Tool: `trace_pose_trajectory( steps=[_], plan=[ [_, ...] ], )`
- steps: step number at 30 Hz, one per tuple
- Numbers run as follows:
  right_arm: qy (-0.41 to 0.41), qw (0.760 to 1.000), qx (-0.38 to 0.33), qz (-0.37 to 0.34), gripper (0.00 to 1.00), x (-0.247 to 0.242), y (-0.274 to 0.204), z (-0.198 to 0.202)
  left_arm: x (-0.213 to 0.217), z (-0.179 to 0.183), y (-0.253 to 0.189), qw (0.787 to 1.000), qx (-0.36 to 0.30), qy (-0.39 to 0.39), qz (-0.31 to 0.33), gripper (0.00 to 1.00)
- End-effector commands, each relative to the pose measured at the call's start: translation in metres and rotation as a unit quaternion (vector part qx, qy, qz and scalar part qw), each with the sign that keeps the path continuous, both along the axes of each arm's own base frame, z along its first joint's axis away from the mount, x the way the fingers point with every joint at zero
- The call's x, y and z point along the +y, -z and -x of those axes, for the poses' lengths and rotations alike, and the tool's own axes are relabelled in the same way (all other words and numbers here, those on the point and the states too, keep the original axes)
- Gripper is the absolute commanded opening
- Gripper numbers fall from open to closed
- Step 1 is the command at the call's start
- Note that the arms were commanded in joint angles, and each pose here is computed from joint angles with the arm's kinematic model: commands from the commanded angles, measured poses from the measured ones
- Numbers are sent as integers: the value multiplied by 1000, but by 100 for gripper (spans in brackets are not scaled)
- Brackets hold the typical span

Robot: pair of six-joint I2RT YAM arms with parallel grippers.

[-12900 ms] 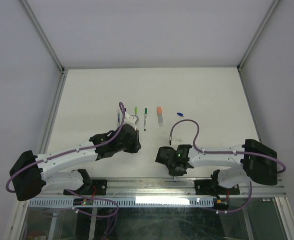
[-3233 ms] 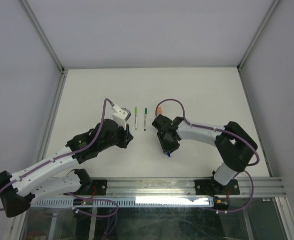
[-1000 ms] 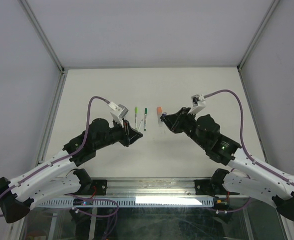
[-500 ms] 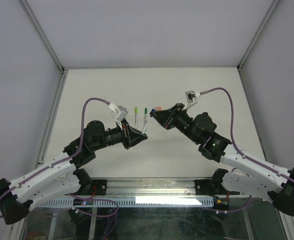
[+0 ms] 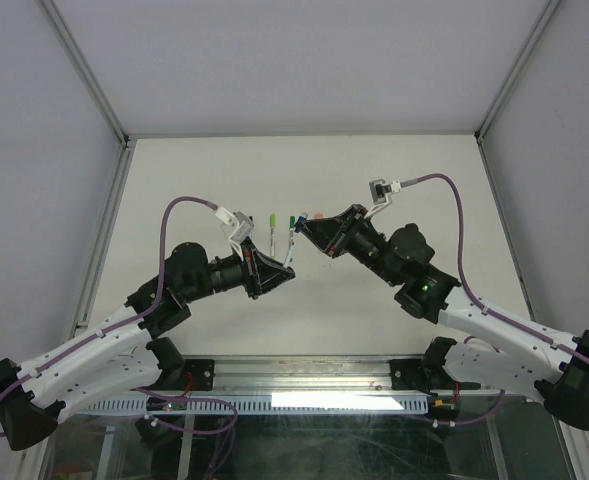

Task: Insert the pens into the pen caps
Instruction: Insert the pen cap onto the pen.

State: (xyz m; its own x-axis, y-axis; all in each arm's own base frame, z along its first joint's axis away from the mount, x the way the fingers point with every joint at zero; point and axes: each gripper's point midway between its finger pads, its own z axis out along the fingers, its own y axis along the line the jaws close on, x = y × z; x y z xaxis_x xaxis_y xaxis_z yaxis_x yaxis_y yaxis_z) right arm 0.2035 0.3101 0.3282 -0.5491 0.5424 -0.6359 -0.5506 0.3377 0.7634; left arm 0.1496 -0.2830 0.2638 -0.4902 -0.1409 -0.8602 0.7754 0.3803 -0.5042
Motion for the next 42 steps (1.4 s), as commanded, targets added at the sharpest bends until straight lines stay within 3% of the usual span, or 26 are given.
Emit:
trace_pose_trajectory(
  steps=[1,42],
  plan=[
    [-14,998,-32,-51,0,-2,-39,8,0,-1,-18,999,-22,1,28,0],
    [-56,998,-3,-25,0,5,-18,21,2,-5,-21,999,-25,-12,31,0]
  ],
)
